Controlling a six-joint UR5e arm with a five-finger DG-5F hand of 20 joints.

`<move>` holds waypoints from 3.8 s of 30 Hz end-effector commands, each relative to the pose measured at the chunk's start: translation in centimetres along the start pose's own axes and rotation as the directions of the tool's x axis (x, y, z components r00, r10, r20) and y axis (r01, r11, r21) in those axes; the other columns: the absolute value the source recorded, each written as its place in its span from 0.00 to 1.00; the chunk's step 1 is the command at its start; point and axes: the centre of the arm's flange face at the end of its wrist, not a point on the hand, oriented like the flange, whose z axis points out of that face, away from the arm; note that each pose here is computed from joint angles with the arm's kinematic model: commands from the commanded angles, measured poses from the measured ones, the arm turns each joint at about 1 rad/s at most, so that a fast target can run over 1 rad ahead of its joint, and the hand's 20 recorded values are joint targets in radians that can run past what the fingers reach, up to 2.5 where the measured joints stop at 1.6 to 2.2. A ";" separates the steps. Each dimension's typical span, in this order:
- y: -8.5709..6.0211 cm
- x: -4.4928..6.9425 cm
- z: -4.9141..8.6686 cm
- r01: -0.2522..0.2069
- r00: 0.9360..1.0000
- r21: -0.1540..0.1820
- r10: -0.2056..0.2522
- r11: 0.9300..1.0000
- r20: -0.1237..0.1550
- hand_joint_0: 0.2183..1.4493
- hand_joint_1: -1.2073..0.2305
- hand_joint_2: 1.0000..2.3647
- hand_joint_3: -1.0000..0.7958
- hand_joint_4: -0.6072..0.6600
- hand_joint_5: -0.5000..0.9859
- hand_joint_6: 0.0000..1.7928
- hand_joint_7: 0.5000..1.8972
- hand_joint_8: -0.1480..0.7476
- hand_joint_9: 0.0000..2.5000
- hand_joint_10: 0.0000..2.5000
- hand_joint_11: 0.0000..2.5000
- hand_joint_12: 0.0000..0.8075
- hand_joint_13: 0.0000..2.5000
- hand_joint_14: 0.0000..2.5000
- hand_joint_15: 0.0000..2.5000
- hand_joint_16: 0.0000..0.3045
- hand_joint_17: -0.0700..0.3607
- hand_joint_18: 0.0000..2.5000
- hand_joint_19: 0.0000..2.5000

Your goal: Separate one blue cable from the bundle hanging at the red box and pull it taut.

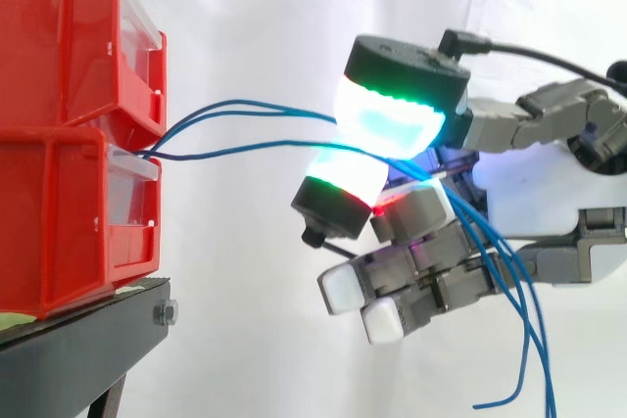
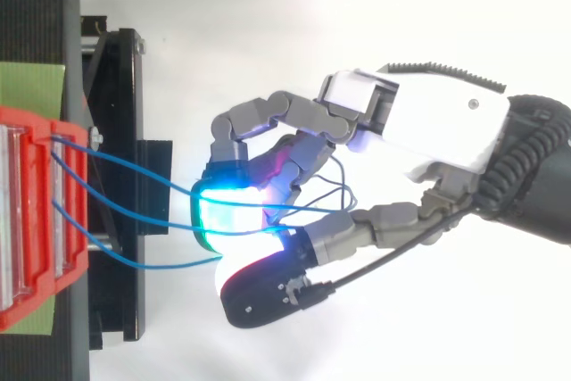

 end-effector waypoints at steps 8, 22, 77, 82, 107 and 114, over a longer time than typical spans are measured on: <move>-0.7 0.0 0.2 -0.021 1.000 0.000 0.021 1.000 0.001 0.30 0.38 0.00 0.28 0.62 0.25 0.51 0.63 0.56 0.46 0.01 0.47 0.47 0.32 0.01 0.27 0.16 0.41 0.27 0.25; -0.6 0.1 0.3 -0.018 1.000 -0.004 0.018 1.000 0.000 0.28 0.44 0.01 0.39 0.64 0.23 0.50 0.63 0.57 0.45 0.01 0.46 0.48 0.30 0.01 0.27 0.16 0.42 0.25 0.26; -0.6 0.2 0.2 -0.015 1.000 -0.003 0.015 1.000 -0.003 0.34 0.30 0.02 0.50 0.60 0.23 0.52 0.65 0.56 0.44 0.01 0.48 0.48 0.32 0.01 0.27 0.16 0.42 0.27 0.25; -0.5 0.2 0.2 -0.015 1.000 -0.004 0.015 1.000 -0.003 0.34 0.31 0.02 0.44 0.62 0.22 0.52 0.60 0.56 0.44 0.01 0.48 0.47 0.32 0.01 0.27 0.16 0.42 0.28 0.25; -0.6 0.3 0.2 -0.014 1.000 -0.007 0.014 1.000 -0.005 0.27 0.36 0.00 0.28 0.64 0.23 0.53 0.56 0.57 0.43 0.01 0.48 0.48 0.33 0.01 0.27 0.16 0.42 0.30 0.25; -0.6 0.2 0.3 -0.014 1.000 -0.006 0.014 1.000 -0.002 0.25 0.42 0.00 0.28 0.63 0.24 0.52 0.57 0.58 0.44 0.01 0.48 0.49 0.33 0.01 0.27 0.17 0.43 0.31 0.25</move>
